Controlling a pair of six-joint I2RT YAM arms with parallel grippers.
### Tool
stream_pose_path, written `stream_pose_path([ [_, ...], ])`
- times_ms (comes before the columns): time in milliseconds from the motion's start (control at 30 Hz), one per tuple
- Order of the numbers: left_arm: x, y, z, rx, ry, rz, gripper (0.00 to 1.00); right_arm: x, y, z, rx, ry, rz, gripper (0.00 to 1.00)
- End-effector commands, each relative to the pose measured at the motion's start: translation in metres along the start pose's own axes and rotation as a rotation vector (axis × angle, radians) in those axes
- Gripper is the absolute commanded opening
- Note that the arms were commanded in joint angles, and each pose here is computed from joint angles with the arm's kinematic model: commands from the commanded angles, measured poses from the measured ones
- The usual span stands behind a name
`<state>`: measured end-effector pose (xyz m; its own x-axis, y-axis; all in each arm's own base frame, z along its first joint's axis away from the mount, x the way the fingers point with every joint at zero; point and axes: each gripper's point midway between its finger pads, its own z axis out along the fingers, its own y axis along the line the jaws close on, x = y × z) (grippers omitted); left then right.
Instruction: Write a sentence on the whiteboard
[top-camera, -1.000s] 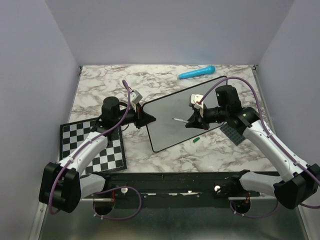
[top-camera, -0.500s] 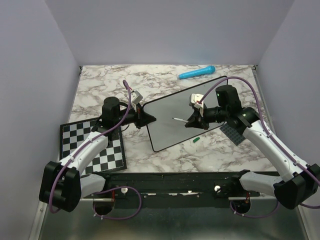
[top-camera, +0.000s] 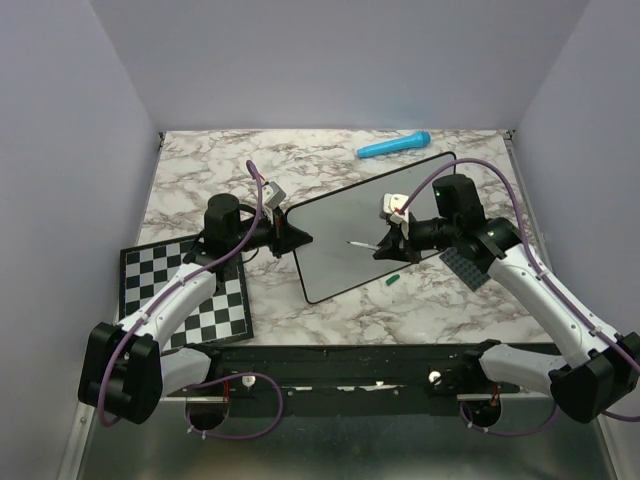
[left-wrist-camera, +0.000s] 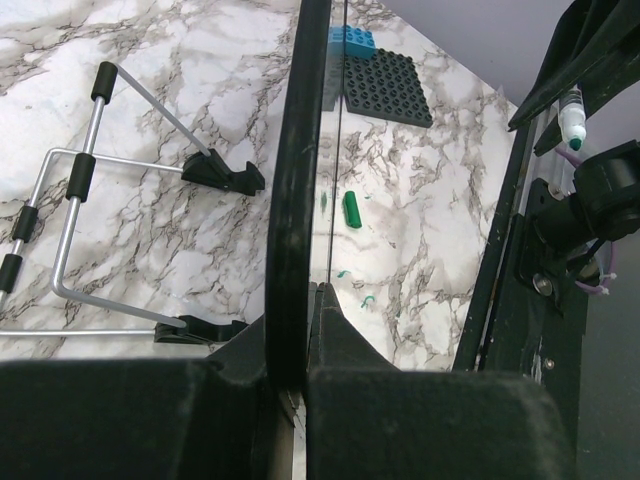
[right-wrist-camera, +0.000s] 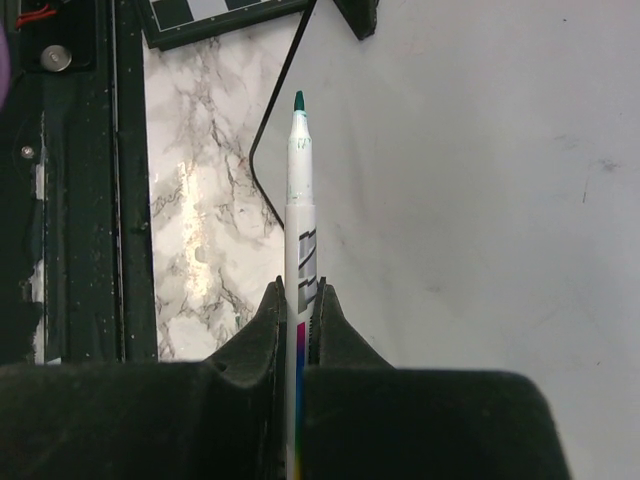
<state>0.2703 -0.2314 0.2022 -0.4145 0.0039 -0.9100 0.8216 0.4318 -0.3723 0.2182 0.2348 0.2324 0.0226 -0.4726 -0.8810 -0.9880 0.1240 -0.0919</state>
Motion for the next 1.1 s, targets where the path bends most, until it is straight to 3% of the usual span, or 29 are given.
stream_pose_path([
  [0,0.052,0.034,-0.008,-0.165,0.158,-0.046,0.0,0.001,0.007,-0.002,-0.037,0.0,0.006,0.0],
  [1067,0.05,0.03,-0.005,-0.166,0.144,-0.071,0.0,-0.015,-0.003,0.026,-0.051,0.004,0.014,0.01],
])
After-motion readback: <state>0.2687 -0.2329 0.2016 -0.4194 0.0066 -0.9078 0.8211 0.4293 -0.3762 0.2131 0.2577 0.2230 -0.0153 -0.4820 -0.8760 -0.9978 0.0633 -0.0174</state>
